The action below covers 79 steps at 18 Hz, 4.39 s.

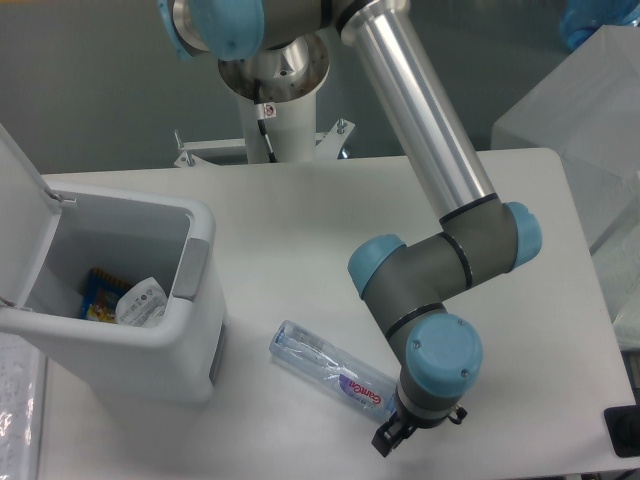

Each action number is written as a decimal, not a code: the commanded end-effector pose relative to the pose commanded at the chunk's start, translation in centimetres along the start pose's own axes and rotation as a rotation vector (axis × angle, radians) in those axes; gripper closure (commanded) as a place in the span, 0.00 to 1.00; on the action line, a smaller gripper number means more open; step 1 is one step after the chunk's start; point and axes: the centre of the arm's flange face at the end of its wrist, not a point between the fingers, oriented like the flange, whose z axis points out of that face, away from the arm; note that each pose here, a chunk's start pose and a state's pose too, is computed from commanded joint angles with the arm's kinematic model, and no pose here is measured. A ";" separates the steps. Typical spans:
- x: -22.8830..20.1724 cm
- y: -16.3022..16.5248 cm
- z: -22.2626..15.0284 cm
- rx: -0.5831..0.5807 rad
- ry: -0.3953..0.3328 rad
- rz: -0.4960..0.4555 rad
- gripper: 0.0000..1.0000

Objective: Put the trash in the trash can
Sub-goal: 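Grasp the bottle near its cap and lift it off the table, then carry the bottle over the bin and lower it inside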

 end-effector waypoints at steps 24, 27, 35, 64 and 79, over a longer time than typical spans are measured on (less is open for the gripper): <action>-0.2 0.6 1.8 0.024 -0.018 -0.096 0.57; -0.2 0.6 2.0 0.026 -0.017 -0.099 0.76; -0.2 0.4 1.2 0.039 -0.014 -0.098 0.85; 2.0 13.2 -45.5 0.833 0.470 0.157 0.89; 10.4 24.0 -42.7 0.643 0.742 0.549 0.88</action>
